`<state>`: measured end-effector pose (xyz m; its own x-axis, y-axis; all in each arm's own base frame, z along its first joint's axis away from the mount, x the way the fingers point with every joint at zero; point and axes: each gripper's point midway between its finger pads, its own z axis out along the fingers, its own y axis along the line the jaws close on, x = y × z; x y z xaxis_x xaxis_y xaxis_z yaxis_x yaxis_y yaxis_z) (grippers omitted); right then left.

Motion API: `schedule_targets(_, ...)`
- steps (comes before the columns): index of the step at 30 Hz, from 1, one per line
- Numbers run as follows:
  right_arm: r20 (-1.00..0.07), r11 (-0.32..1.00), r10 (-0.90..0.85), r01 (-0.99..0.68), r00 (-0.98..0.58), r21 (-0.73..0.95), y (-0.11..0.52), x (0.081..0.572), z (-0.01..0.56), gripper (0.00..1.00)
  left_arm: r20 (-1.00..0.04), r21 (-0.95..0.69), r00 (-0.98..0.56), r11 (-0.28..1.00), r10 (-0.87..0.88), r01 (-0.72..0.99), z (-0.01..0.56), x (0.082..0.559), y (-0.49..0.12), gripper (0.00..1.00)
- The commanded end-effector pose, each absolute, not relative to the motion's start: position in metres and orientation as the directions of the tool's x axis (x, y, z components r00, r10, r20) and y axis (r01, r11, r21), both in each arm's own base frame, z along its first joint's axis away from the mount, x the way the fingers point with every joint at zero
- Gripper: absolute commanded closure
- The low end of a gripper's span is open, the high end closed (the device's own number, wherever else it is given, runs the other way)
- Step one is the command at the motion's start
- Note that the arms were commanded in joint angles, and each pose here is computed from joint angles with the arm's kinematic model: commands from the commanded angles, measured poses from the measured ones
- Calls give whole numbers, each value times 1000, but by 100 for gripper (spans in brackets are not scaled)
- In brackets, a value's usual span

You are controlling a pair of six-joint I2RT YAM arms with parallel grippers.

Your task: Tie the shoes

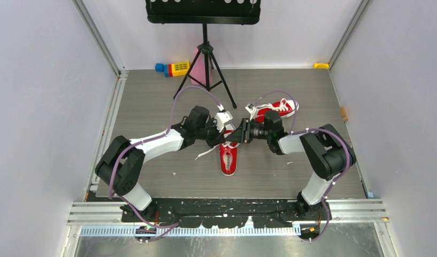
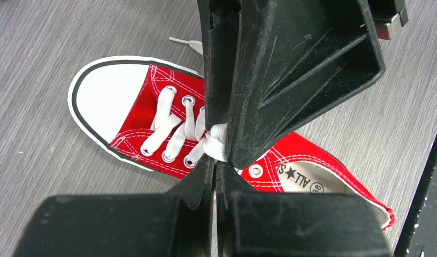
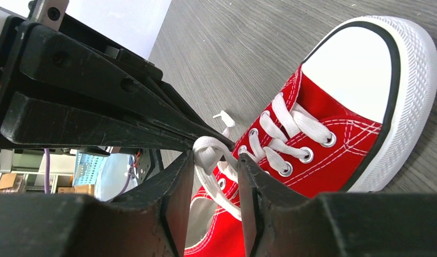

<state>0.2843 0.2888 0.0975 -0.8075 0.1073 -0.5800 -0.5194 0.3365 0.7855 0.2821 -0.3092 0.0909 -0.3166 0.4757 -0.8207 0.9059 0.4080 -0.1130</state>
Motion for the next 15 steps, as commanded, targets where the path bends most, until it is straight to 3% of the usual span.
schedule_targets(1, -627, 292, 113, -578, -771, 762, 294, 289, 112, 60, -867, -90, -262, 384, 424, 919, 112, 291, -321, 100)
schedule_targets(8, -630, 289, 111, -581, -769, 761, 296, 293, 112, 60, -869, -96, -260, 372, 421, 923, 113, 288, -323, 100)
schedule_targets(12, -635, 298, 114, -584, -764, 755, 296, 296, 111, 42, -871, -96, -256, 366, 419, 926, 114, 287, -323, 100)
schedule_targets(15, -638, 286, 107, -591, -762, 754, 299, 299, 111, 54, -871, -101, -256, 358, 419, 928, 113, 286, -324, 100)
